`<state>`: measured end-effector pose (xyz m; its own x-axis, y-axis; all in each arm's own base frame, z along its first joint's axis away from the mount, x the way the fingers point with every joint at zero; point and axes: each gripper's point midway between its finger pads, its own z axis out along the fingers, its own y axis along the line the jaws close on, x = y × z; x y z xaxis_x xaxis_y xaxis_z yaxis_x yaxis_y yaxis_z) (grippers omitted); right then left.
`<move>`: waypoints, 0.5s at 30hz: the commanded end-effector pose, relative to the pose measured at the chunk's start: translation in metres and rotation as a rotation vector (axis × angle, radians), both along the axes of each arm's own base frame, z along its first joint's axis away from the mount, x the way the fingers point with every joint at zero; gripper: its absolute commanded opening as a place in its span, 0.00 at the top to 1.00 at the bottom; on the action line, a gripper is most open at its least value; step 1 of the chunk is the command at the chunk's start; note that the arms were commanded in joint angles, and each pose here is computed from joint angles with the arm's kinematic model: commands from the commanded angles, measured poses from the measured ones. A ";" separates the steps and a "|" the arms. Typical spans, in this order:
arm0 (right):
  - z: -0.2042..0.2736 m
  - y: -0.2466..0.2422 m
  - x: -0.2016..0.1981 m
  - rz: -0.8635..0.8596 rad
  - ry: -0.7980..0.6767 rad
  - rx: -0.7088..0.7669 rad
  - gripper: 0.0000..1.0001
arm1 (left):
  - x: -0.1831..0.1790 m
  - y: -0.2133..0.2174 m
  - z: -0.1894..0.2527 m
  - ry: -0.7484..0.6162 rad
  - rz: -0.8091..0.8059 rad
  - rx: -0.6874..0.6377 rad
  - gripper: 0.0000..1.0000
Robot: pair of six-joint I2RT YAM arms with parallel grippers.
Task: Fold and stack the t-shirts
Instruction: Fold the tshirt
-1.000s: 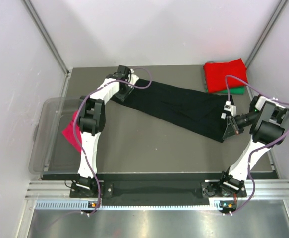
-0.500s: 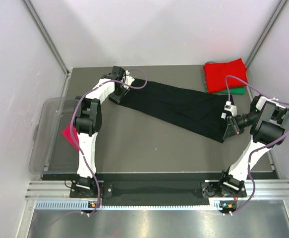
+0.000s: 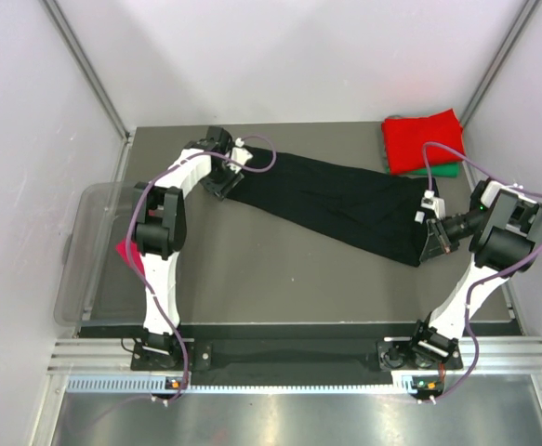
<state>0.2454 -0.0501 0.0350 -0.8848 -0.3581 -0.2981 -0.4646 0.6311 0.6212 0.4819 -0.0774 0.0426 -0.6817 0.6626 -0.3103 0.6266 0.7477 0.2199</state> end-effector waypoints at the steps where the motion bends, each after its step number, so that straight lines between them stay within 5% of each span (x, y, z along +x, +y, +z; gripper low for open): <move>1: 0.024 0.012 -0.019 -0.004 0.053 0.086 0.96 | 0.005 0.000 0.027 -0.049 -0.044 -0.011 0.41; 15: 0.021 0.013 -0.022 0.007 0.059 0.094 0.96 | 0.032 -0.001 0.007 -0.014 0.002 -0.015 0.42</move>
<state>0.2455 -0.0505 0.0344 -0.8764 -0.3694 -0.3090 -0.4803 0.6242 0.6161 0.5173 -0.0780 0.0541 -0.6606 0.6654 -0.3475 0.6170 0.7450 0.2536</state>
